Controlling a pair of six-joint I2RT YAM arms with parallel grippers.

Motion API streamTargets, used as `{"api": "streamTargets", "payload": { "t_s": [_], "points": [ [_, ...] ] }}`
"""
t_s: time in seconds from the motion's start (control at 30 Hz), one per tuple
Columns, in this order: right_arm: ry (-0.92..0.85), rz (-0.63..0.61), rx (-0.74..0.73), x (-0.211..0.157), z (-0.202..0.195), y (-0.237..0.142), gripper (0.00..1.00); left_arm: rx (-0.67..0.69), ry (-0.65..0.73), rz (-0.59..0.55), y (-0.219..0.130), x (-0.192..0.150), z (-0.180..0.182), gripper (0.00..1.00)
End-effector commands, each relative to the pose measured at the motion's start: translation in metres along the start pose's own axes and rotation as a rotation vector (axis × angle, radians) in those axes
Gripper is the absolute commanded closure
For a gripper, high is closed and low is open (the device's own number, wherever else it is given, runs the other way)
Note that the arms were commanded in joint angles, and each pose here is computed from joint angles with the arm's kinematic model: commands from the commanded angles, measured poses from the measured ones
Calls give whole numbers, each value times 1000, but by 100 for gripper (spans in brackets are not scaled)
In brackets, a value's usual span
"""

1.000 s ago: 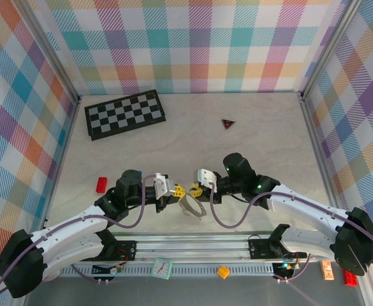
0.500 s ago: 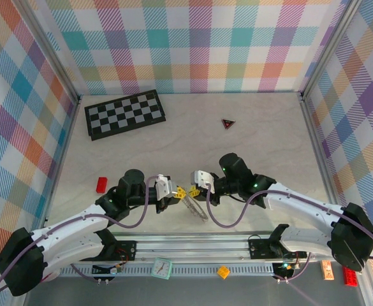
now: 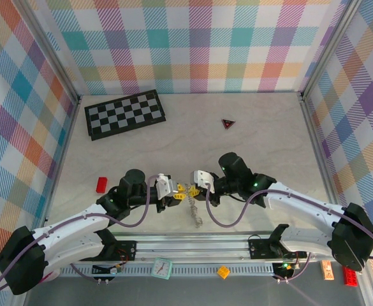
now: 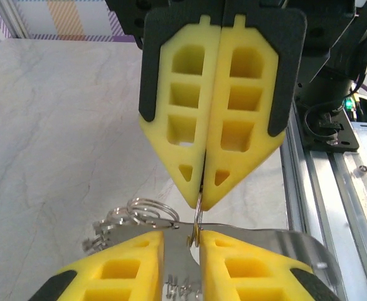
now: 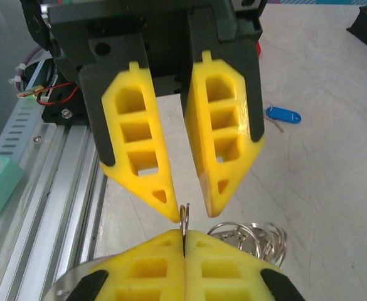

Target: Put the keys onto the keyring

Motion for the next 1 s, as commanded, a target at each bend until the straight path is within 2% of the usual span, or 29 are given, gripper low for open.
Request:
{"api": "streamTargets", "payload": {
  "t_s": [0.0,0.27,0.4,0.47,0.53,0.6,0.7,0.87,0.97],
  "points": [
    [-41,-7,17,12,1,1,100,-1,43,-24,2,13,2,80],
    [-47,4,34,15,4,7,100,-16,47,-31,6,15,4,87],
    [-44,3,34,15,5,7,100,-20,51,-29,4,16,3,100],
    [-37,-6,8,15,4,4,100,-20,49,-26,3,15,2,100],
    [-12,-28,-40,12,1,-4,82,-21,51,-30,1,16,1,100],
    [30,-68,-91,8,-3,-16,76,-22,56,-38,0,17,-1,100],
    [87,-101,-154,2,-4,-31,75,-22,64,-53,-2,19,-2,100],
    [113,-40,-168,-7,-3,-32,75,-40,84,-64,-2,18,-4,100],
    [99,-42,-138,-3,-4,-26,82,-54,85,-66,0,19,-4,100]
  ]
}}
Point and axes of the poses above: each hand's point on the last joint's axis, 136 mm out from that joint toward the fingers, its own y axis out along the fingers, its own z axis along the line the jaws close on, x = y × z, the point moved 6 cm from there along -y, back along the fingers, and after that the axes turned 6 degrees about y, right-handed, at the moved point
